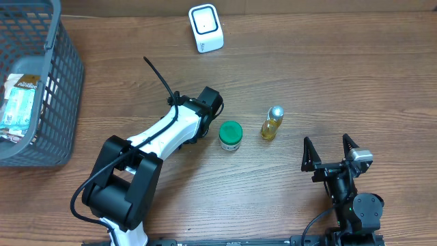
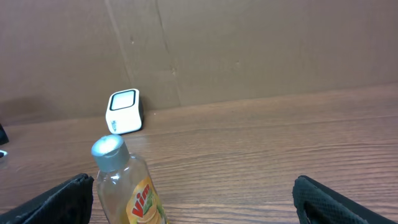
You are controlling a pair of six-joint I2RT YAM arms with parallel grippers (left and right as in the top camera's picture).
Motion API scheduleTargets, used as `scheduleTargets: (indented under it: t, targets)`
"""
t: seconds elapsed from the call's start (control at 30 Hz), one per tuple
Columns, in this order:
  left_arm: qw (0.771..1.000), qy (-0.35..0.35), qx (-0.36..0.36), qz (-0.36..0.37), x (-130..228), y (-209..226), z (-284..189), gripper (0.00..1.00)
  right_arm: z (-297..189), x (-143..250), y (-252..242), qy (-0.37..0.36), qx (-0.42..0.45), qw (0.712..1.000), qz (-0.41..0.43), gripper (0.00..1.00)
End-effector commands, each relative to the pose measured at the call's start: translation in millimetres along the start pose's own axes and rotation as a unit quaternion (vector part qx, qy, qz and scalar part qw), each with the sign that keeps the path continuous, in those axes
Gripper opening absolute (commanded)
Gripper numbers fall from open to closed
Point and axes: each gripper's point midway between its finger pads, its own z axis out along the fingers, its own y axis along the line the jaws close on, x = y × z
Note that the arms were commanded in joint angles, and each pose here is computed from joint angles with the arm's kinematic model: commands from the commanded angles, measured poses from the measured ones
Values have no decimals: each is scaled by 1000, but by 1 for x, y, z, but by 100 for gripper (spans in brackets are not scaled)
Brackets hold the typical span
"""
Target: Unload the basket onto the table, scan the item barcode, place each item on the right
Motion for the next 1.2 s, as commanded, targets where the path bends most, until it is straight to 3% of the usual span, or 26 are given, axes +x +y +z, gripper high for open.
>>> scheduleTargets:
  t: [0.0,0.57,1.17]
  targets:
    - [1000,4,16,-7,3,-7,-1,30,1,3,-1,1,2,1000,1,100]
    - [1000,10,27,-9,5,-11,-1,32,1,3,-1,1,2,1000,1,100]
    - [996,26,88,-20,-6,-29,-20,36,1,3,-1,1,2,1000,1,100]
